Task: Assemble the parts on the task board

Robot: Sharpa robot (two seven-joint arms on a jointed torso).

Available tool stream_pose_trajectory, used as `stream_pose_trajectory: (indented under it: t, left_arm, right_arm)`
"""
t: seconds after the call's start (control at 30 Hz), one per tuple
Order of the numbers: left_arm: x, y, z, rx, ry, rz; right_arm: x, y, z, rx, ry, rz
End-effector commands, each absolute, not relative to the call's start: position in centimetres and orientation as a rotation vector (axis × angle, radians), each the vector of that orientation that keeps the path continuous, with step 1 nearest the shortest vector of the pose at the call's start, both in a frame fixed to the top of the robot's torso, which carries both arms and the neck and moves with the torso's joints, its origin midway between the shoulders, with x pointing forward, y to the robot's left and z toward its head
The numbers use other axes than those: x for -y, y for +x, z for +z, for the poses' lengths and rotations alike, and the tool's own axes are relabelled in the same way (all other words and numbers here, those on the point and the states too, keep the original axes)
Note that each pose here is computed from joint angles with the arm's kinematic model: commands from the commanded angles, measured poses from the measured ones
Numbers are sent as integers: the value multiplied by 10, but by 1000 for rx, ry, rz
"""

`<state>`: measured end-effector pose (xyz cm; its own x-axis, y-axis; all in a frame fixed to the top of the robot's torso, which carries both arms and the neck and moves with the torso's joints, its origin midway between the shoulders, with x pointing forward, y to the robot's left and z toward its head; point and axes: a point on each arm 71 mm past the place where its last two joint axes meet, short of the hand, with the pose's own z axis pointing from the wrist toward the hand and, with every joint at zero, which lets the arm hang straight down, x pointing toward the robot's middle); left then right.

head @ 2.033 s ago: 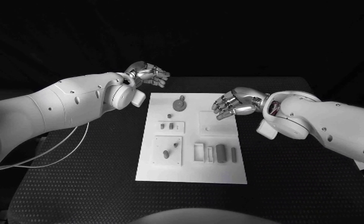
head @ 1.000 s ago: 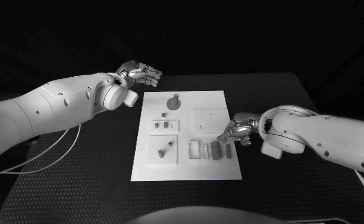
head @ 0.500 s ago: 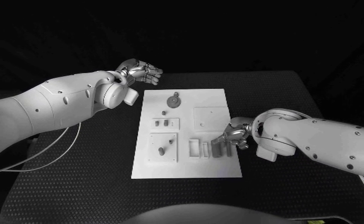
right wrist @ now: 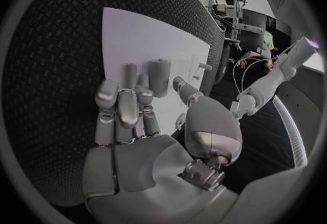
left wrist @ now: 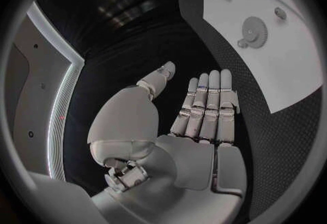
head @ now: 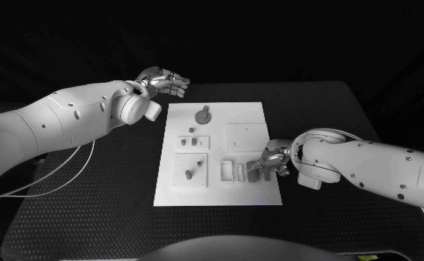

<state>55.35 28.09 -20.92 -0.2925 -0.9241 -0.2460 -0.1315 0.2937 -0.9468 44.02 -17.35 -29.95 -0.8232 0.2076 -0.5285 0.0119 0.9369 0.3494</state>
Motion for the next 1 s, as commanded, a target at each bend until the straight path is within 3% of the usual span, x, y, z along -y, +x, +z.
stream_pose_trajectory:
  t: [0.03,1.0]
  left_arm:
    - [-279,553,-209,-1666,-973,-1122]
    - [-280,552,-208,-1669,-974,-1123]
  right_arm:
    - [172,440,-303,-2506,100,401]
    - [147,434,-315,-2509,12,382]
